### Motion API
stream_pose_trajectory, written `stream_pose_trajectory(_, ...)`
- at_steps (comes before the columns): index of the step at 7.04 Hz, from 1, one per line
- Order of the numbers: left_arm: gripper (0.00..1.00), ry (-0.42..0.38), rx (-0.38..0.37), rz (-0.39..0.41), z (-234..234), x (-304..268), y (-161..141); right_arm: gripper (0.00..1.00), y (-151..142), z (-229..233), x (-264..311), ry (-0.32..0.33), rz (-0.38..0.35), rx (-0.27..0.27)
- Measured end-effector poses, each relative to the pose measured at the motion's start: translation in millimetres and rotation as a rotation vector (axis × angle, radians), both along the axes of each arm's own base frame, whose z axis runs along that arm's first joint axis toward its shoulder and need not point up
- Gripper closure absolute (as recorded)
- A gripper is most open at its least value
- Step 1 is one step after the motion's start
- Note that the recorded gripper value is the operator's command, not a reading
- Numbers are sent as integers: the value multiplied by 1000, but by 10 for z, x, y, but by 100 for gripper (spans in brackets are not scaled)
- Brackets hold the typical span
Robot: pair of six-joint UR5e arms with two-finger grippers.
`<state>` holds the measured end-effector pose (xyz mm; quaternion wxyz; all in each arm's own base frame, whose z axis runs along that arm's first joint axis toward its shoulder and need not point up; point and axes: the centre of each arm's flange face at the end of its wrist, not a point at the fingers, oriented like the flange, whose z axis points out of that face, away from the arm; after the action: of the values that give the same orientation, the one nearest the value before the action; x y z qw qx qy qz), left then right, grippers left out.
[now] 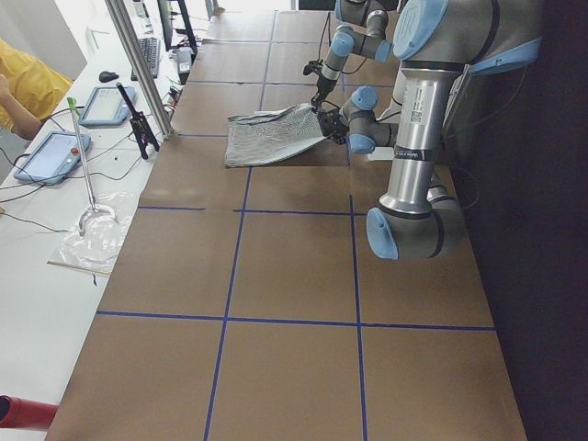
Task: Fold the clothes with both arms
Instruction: 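Lift the near edge with both grippers and fold it away from the robot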
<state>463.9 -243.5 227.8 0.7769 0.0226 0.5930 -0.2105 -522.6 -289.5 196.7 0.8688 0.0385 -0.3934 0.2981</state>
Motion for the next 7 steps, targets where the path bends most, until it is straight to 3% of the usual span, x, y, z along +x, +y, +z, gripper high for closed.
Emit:
stream_pose_trajectory(2,100,-19,-14,37,-472,-472,154,100,340,-279,369,-15,-19,-21)
stream_pose_trajectory(4,100,-64,3,59,-599,-415,48,100,374,-262,329,10,-21,-29)
stream_pose_trajectory(7,100,-175,125,-31,-562,-399,-896,100,-309,-359,287,29,51,6)
